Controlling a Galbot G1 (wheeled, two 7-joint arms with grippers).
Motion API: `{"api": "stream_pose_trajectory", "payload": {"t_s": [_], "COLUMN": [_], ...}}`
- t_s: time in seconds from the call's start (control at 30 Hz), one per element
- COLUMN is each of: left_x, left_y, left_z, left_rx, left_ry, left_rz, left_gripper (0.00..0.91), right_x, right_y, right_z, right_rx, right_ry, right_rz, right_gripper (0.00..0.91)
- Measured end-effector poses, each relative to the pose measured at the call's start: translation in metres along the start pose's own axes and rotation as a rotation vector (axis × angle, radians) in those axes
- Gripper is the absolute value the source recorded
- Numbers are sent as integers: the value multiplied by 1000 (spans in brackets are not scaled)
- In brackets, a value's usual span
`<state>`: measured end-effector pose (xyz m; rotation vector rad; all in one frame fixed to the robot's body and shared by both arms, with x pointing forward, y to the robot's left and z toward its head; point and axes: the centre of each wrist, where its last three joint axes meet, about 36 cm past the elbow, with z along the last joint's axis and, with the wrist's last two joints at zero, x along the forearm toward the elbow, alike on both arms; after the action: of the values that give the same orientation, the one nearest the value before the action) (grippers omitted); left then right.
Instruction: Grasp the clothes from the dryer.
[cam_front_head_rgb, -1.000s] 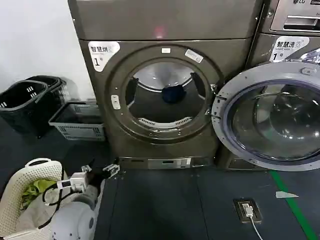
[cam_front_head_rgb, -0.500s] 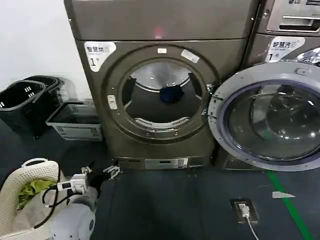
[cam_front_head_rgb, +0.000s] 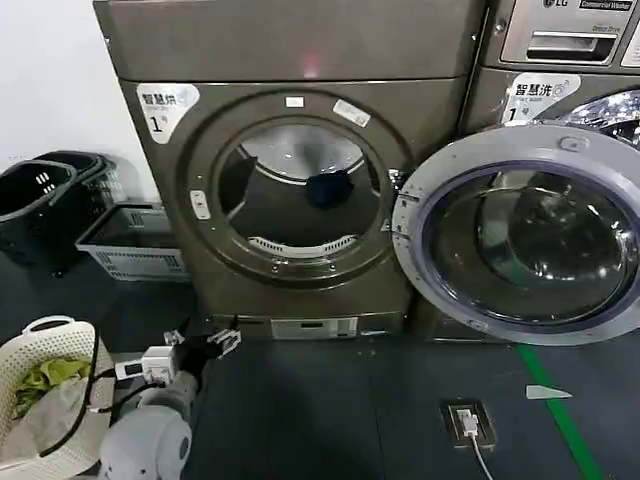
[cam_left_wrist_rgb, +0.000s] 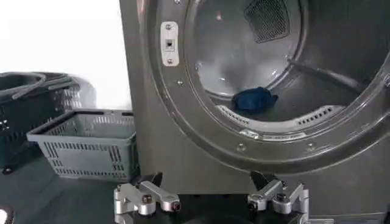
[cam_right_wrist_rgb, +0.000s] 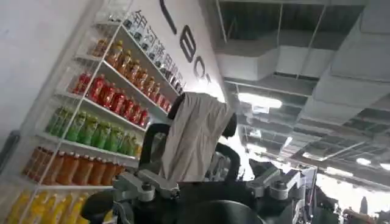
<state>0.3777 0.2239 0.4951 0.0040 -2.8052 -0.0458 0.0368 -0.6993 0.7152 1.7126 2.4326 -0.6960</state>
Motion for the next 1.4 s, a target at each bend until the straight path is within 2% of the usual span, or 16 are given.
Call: {"api": "stream_pose_trajectory", "payload": {"t_s": [0.77,1.4], "left_x": [-4,0], "left_y": [-3,-7], "left_z": [-2,-1], "left_rx": [1,-15], "left_ry": [-6,-5], "left_rz": [5,22], "left_gripper": [907,907], "right_x": [-2,0], "right_y": [-2,-17], "right_z": [4,4], "right_rx": [-9,-41], "right_ry": [-3,-41], "right_rz": [8,81], "right_gripper": [907,907]}}
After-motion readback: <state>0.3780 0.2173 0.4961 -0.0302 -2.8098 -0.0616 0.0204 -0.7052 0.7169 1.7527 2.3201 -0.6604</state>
